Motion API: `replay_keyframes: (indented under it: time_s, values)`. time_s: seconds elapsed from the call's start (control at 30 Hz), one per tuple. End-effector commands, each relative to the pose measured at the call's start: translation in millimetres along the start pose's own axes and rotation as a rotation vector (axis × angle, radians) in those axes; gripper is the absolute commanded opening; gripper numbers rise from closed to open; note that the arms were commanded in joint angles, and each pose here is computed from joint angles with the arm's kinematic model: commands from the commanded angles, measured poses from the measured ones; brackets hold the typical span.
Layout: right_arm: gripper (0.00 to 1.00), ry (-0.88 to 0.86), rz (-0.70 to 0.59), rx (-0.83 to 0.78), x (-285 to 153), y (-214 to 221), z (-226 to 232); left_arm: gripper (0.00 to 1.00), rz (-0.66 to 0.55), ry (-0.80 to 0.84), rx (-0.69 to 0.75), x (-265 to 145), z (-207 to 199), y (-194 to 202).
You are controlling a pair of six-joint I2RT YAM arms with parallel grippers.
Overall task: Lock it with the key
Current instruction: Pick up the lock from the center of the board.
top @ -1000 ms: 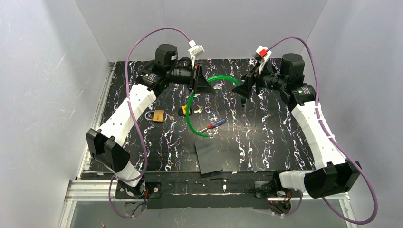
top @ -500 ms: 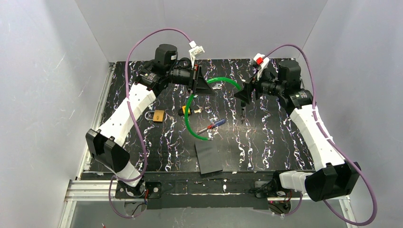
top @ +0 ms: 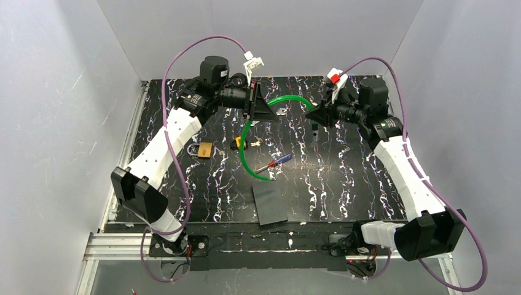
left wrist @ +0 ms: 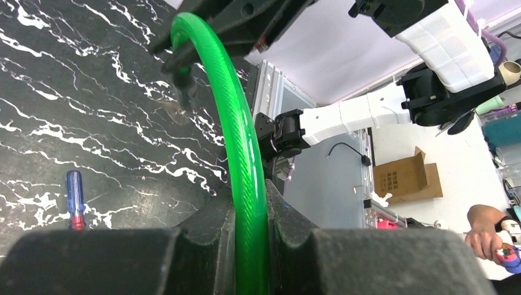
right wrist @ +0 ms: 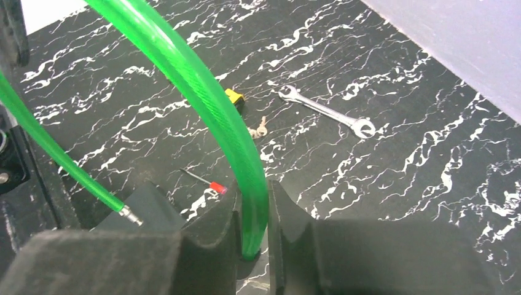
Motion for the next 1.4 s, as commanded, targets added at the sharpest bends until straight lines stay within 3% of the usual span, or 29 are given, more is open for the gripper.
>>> replay_keyframes:
  time_s: [0.0, 0.17, 0.27, 0.33, 0.5, 0.97, 1.37]
  values:
    - [0.02, 0.073, -0.071, 0.023, 1, -17, -12, 0.00, -0.037, 0.084, 0.116, -18, -46, -6]
    - [0.01, 0.111, -0.130, 0.105, 2, -37, -19, 0.03, -0.031, 0.045, 0.118, -20, -39, 4]
    - [0.01, 0.116, -0.163, 0.155, 2, -48, -20, 0.19, -0.020, 0.028, 0.125, -22, -35, 11]
    - [0.01, 0.118, -0.191, 0.173, 0, -58, -22, 0.37, -0.016, 0.015, 0.128, -24, -32, 17]
    - [0.01, 0.110, -0.258, 0.199, -7, -85, -26, 0.56, 0.002, -0.030, 0.148, -28, -25, 33]
    - [0.01, 0.055, -0.418, 0.284, -29, -137, -28, 0.62, 0.016, -0.071, 0.311, -30, 16, 88]
    - [0.01, -0.002, -0.466, 0.324, -34, -147, -23, 0.53, -0.061, -0.011, 0.369, -26, 5, 67]
Point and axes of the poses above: each gripper's point midway between its finger pads, its own x axis out along the fingers, its own z axis along the line the jaws close on, y = z × x, the point moved 2 cm from there along -x, back along the fingers, and after that the axes turned 7 degrees about -x, right-handed, at the moved point
